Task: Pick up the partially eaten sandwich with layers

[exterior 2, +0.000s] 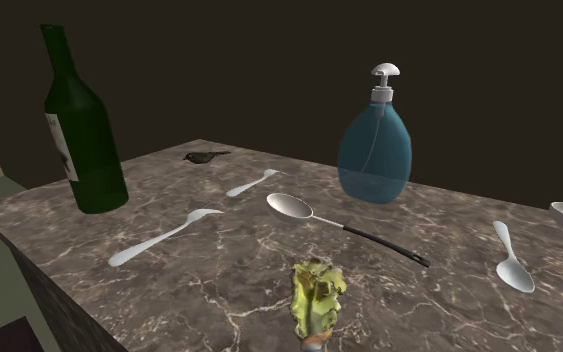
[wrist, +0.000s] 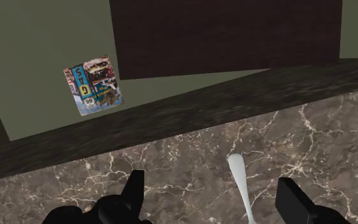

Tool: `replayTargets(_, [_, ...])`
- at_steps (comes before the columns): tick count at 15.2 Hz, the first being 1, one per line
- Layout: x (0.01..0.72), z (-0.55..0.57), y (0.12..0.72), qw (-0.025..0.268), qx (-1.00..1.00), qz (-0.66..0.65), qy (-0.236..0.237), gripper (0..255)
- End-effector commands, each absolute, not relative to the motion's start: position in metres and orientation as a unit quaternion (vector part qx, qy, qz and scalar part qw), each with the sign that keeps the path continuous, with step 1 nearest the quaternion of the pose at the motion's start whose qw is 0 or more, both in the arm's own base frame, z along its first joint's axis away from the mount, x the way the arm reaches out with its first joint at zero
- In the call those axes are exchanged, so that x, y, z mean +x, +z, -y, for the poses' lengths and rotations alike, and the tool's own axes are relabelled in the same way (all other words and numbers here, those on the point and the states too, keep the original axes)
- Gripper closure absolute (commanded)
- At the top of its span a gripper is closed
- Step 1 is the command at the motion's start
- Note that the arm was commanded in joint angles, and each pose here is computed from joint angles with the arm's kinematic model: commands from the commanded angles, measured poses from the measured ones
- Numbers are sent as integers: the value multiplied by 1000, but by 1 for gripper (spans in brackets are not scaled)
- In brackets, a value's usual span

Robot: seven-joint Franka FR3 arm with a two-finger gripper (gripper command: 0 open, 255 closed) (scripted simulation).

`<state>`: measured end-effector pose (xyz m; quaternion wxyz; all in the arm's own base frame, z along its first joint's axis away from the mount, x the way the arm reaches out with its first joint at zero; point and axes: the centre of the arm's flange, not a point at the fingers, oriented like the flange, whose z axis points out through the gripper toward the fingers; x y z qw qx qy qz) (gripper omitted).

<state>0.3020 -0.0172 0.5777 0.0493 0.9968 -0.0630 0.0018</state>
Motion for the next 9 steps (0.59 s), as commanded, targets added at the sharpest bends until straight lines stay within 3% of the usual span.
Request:
replayTargets(1, [302,17,578,49,997,63,2,0])
replayTargets(9, [359,92,521,37,999,-7,-10,0])
